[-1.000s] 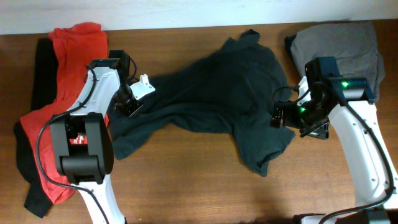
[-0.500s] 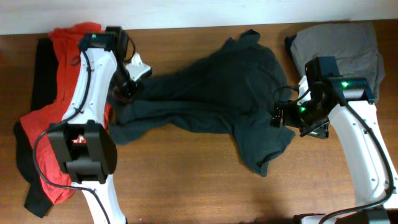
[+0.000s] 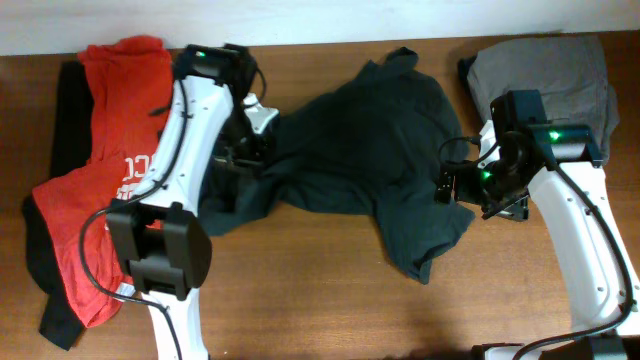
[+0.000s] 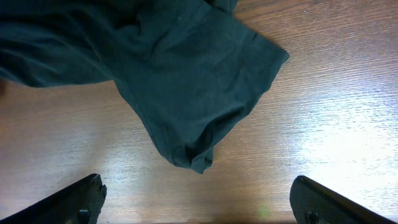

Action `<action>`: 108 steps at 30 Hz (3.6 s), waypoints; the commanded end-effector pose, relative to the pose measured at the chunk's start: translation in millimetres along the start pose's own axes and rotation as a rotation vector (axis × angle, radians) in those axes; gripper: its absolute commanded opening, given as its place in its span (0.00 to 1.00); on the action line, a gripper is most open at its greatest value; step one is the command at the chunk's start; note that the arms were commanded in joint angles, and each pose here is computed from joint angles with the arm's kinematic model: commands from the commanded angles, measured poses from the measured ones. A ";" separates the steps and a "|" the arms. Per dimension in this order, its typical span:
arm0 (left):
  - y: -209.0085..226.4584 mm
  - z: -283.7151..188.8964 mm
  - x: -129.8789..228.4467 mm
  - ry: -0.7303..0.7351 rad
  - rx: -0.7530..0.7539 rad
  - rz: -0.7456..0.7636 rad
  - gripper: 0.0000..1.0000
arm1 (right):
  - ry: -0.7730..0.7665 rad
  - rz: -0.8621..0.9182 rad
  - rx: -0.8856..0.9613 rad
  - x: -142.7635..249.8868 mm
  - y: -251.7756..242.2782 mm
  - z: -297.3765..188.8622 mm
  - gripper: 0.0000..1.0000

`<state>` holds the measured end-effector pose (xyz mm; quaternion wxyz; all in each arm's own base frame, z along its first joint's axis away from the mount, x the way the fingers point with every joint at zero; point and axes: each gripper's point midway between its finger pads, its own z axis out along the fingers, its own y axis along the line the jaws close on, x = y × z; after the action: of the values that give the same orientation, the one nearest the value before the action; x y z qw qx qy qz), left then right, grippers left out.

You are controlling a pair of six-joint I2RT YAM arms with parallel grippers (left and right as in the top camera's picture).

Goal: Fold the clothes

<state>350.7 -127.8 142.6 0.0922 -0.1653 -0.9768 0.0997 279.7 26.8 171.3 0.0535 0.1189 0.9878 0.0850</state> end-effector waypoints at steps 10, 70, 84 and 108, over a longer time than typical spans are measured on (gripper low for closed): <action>-64.3 77.1 88.2 0.377 0.064 0.020 0.00 | -0.030 -0.014 0.002 -4.0 -0.5 -2.3 0.99; -8.6 119.3 40.5 -0.041 -0.389 -0.095 0.49 | -0.030 -0.014 0.002 -4.1 -0.4 -2.3 0.99; -12.9 105.0 64.9 0.075 -0.384 -0.128 0.01 | -0.031 -0.014 0.002 -4.3 -0.4 -2.4 0.99; -23.6 103.9 171.3 0.464 -0.389 -0.258 0.01 | -0.073 -0.021 -0.009 -14.7 2.4 -2.9 0.99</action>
<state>183.7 -110.7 74.0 0.2659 -0.0760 -0.9514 -0.1354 293.4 26.8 173.1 0.0815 0.1145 0.9861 0.0882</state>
